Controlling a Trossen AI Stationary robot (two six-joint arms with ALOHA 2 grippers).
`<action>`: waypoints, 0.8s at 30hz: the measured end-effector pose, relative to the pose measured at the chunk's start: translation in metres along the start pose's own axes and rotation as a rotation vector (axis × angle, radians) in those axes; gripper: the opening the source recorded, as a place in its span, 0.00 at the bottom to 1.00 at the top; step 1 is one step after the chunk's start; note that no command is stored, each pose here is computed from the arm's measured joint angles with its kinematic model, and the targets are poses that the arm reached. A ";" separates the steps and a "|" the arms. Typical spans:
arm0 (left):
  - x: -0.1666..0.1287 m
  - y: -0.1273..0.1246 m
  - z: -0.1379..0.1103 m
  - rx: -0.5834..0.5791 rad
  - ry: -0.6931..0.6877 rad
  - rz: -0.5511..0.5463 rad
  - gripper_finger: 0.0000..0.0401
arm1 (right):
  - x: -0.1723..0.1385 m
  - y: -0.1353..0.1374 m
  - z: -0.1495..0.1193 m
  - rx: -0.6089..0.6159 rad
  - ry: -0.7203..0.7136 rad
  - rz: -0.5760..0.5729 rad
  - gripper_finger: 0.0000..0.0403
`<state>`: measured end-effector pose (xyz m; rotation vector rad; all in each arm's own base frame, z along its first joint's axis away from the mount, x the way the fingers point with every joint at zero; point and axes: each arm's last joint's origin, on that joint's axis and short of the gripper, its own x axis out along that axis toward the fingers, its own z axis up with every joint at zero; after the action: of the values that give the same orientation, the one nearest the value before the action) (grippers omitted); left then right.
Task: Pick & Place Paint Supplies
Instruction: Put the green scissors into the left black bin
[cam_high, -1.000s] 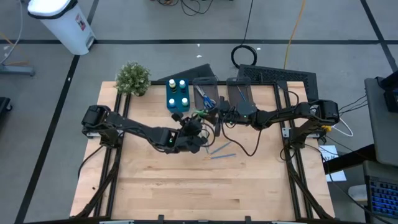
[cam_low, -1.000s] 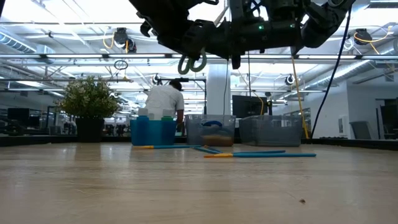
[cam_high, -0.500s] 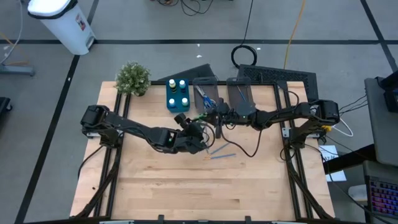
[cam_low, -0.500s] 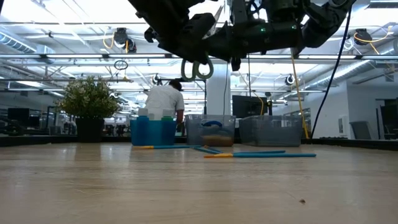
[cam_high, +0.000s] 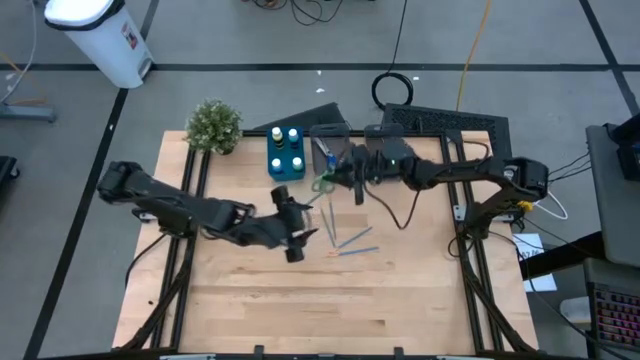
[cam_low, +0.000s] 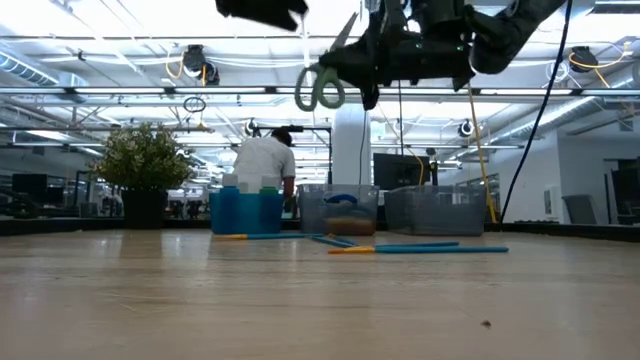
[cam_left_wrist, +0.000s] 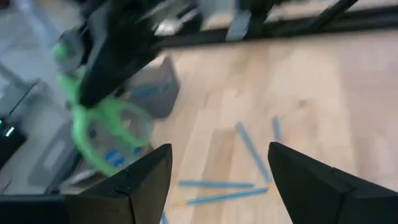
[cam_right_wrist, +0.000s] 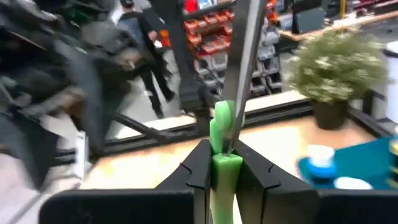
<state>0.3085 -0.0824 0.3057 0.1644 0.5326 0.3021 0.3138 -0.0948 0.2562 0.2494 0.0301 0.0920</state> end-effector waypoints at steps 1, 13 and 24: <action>-0.006 0.003 -0.002 0.003 -0.023 -0.014 0.68 | -0.001 -0.006 0.003 -0.007 0.017 -0.023 0.07; -0.028 0.053 -0.068 -0.123 -0.307 -0.125 0.69 | -0.017 -0.102 0.028 -0.047 0.299 -0.231 0.07; -0.022 0.071 -0.093 -0.198 -0.272 -0.066 0.69 | -0.010 -0.148 -0.014 0.039 0.432 -0.165 0.08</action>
<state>0.2251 -0.0151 0.2537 -0.0052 0.2357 0.2617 0.3158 -0.2351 0.2065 0.2617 0.4815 -0.0206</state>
